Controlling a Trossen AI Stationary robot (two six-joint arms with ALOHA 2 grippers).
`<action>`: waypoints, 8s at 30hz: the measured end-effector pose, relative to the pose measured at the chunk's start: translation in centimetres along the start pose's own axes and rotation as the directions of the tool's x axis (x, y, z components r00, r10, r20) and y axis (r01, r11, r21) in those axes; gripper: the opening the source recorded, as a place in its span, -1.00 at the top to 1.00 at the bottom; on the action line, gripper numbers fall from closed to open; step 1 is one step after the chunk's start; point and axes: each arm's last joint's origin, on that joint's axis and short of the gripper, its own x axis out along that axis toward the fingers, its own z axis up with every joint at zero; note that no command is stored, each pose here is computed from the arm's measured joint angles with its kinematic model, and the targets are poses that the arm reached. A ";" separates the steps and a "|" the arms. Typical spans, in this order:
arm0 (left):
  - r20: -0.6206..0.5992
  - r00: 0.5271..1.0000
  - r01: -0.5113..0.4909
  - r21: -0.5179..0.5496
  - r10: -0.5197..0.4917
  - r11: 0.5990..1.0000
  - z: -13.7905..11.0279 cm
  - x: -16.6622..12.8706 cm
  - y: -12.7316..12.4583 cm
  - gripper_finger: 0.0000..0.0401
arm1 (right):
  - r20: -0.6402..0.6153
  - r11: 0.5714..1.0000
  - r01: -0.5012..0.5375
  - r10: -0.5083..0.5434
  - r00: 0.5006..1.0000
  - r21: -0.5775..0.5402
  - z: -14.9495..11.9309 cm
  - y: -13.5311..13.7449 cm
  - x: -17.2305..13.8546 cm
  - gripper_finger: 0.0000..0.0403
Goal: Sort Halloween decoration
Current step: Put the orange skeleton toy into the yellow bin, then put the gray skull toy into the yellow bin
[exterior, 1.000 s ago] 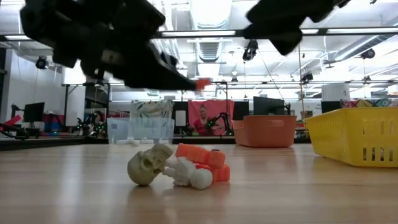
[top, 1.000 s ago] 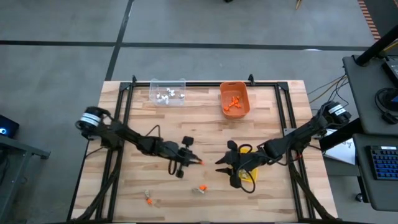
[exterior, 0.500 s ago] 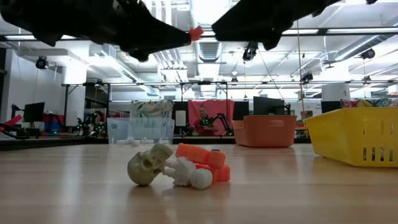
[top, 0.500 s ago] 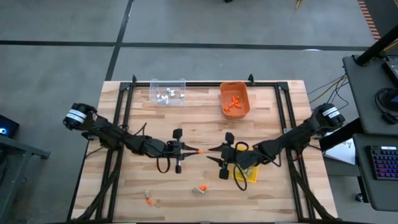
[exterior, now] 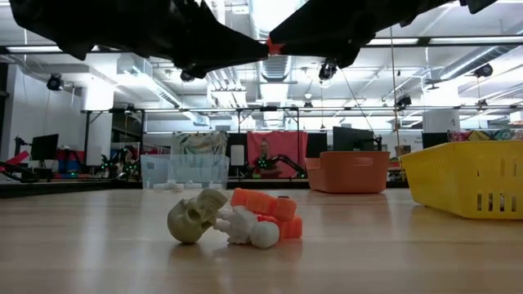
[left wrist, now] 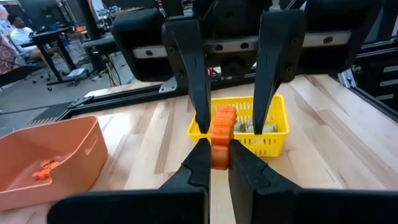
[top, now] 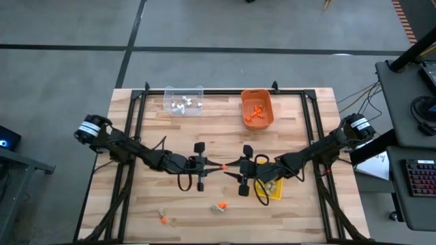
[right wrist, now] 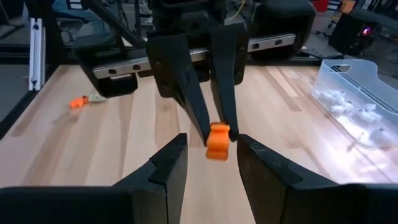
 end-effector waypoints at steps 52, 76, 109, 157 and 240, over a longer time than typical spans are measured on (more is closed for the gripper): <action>-0.098 0.995 0.006 -0.054 -0.011 0.999 -0.6 0.2 -0.2 0.08 | -0.646 0.917 0.371 -0.194 0.738 0.148 6.9 -24.0 0.6 0.91; -0.114 0.993 0.006 -0.044 -0.011 0.999 -0.8 0.2 -0.1 0.08 | -0.937 0.960 0.277 -0.135 0.323 -0.043 -2.4 -35.1 2.3 0.87; -0.126 0.990 0.038 -0.211 -0.066 0.977 1.3 -2.2 -0.8 0.13 | -0.791 0.948 0.320 -0.203 0.577 -0.010 6.7 -29.6 -1.4 0.61; -0.948 0.226 -0.808 -0.311 -0.223 0.501 2.8 -11.7 -14.4 0.18 | -0.575 0.968 -0.236 0.143 0.806 -0.090 10.5 -5.5 -3.8 0.61; -0.442 0.816 -0.482 -0.166 0.373 0.860 11.4 -5.3 -13.0 0.66 | -0.689 0.954 -0.293 0.171 0.705 -0.064 7.2 -5.1 -4.1 0.61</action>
